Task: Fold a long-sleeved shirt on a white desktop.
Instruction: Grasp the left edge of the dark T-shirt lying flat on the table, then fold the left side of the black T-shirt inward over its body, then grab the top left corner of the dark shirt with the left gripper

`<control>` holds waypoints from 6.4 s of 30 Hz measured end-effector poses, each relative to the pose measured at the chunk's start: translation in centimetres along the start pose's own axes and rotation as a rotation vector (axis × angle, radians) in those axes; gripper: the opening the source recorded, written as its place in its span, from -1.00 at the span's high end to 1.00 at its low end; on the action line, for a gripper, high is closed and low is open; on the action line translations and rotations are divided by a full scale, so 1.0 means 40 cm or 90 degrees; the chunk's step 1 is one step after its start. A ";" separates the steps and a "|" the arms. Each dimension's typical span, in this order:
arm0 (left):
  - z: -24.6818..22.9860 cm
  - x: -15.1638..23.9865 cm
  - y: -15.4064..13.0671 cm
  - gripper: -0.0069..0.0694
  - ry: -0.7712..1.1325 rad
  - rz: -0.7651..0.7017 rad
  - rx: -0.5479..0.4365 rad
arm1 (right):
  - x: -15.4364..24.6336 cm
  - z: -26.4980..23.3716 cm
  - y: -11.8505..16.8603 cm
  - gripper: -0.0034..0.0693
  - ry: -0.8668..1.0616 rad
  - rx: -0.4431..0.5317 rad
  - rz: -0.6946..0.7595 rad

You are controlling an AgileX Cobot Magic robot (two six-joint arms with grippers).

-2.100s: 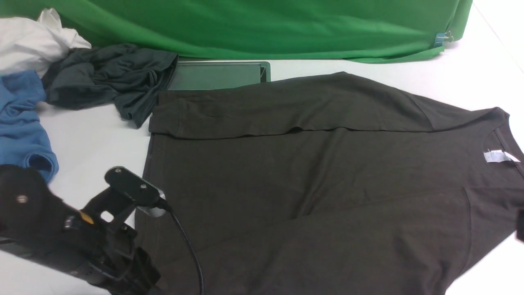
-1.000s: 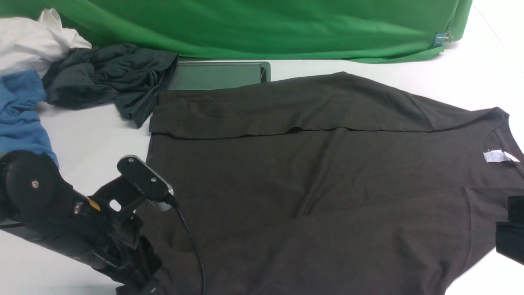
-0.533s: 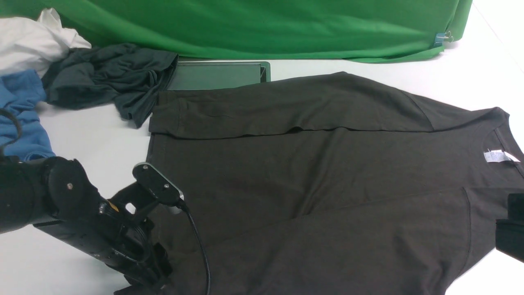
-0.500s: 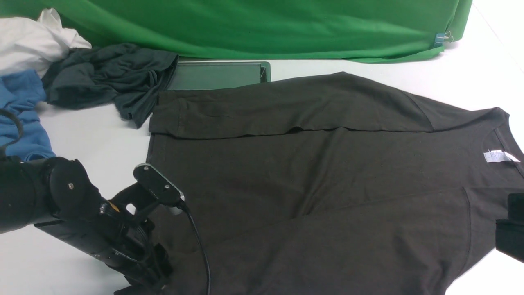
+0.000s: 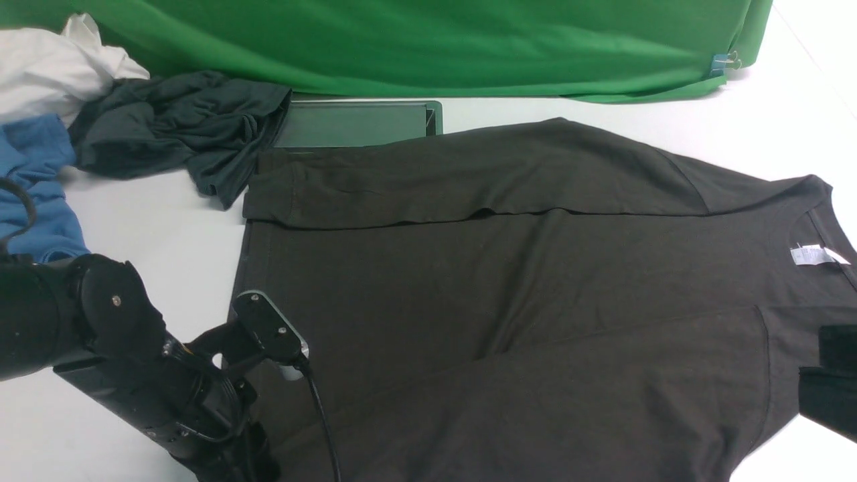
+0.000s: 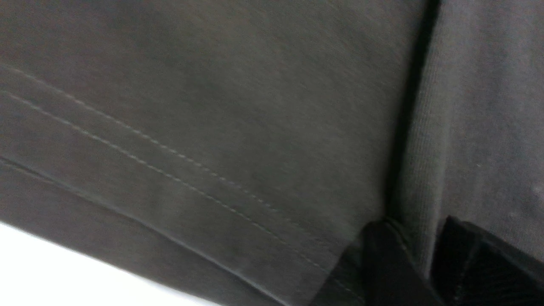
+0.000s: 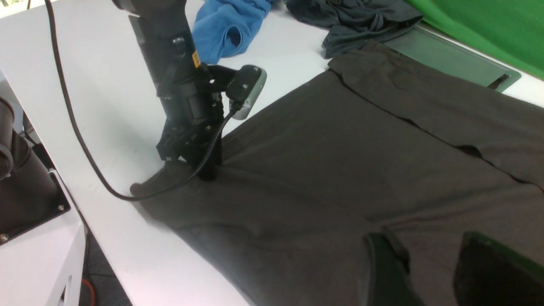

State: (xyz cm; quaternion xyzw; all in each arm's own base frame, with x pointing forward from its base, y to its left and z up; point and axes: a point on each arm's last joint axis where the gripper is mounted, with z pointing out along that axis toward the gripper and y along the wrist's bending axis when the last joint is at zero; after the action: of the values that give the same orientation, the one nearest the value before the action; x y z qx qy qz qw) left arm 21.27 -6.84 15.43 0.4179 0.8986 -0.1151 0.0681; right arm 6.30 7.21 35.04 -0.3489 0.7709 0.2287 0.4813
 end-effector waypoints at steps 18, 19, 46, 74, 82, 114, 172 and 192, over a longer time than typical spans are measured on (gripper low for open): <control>-0.053 -0.048 0.005 0.76 0.002 -0.042 0.042 | -0.002 0.000 0.000 0.25 -0.006 0.001 -0.012; -0.065 -0.058 0.010 0.76 -0.001 -0.047 0.035 | -0.002 0.000 0.000 0.25 -0.006 0.001 -0.012; -0.231 -0.185 0.104 0.76 -0.022 0.007 -0.121 | -0.002 0.017 -0.035 0.25 0.012 0.093 0.045; -0.164 -0.218 0.181 0.76 0.024 0.013 -0.171 | 0.104 0.358 -0.251 0.06 0.477 0.199 0.015; -0.164 -0.216 0.181 0.76 0.028 0.015 -0.168 | 0.134 0.508 -0.384 -0.26 0.493 0.121 -0.077; -0.164 -0.214 0.180 0.76 0.036 0.018 -0.166 | 0.213 0.618 -0.432 -0.50 0.516 0.090 -0.129; -0.152 -0.255 0.233 0.18 -0.053 0.055 -0.285 | 0.151 0.537 -0.429 -0.36 0.503 0.195 -0.001; -0.081 -0.283 0.343 0.55 0.010 0.279 -0.344 | 0.028 0.369 -0.240 -0.12 0.404 0.131 0.051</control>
State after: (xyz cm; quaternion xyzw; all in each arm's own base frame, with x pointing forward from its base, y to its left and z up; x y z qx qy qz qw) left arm 38.95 -5.74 18.96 0.5688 0.7859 0.1474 0.1924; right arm 21.86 10.74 27.50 -0.3219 0.9145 0.0479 0.2403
